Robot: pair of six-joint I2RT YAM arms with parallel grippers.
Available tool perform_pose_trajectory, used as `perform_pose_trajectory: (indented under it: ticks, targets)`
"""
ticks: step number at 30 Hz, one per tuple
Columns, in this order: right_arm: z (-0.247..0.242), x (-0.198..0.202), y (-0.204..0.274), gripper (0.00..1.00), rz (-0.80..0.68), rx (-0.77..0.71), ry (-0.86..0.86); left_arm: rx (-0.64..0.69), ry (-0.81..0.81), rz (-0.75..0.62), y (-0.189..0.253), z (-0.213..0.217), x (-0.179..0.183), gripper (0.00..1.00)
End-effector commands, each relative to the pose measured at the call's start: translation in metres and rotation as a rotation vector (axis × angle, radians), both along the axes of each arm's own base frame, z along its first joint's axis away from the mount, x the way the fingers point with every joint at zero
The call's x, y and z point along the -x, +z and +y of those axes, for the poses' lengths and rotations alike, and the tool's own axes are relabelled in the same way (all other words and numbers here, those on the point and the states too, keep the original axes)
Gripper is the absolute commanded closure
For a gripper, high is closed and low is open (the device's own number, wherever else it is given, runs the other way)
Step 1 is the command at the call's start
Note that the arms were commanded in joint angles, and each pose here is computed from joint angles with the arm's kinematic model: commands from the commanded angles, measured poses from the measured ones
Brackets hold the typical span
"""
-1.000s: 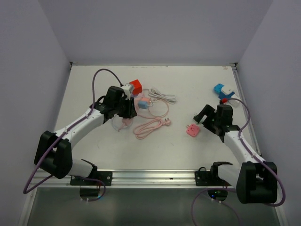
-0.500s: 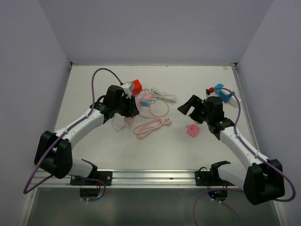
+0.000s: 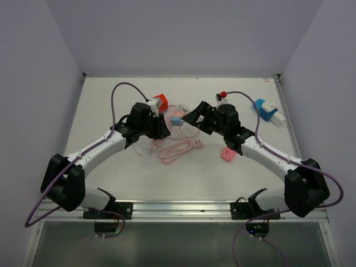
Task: Pull the plug off the socket
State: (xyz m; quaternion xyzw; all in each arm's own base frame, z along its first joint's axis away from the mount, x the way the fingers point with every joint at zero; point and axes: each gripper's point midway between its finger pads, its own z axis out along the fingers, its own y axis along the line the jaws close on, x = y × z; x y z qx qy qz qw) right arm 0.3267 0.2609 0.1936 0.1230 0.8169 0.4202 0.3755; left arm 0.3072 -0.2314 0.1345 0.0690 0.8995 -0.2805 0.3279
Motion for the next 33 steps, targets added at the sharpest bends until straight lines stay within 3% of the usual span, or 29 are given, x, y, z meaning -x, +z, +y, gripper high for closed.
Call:
perform_pose_trajectory:
  ticks: [1, 8, 26, 32, 33]
  targets:
    - [0.019, -0.021, 0.04, 0.1, -0.083, -0.087, -0.029, 0.118, 0.03, -0.123, 0.042, -0.021, -0.014, 1.0]
    - [0.042, -0.022, 0.026, 0.2, -0.052, -0.069, -0.02, 0.13, 0.068, -0.134, 0.049, -0.034, -0.017, 1.0]
    - [0.044, -0.035, 0.004, 0.38, 0.04, -0.088, -0.103, 0.104, 0.089, -0.17, 0.047, -0.039, -0.013, 1.0]
    - [0.046, -0.033, 0.003, 0.65, 0.059, -0.116, -0.104, 0.077, 0.139, -0.189, 0.043, -0.03, -0.018, 1.0]
    - [0.045, -0.032, 0.002, 0.74, 0.062, -0.118, -0.109, 0.069, 0.143, -0.193, 0.041, -0.029, -0.017, 1.0]
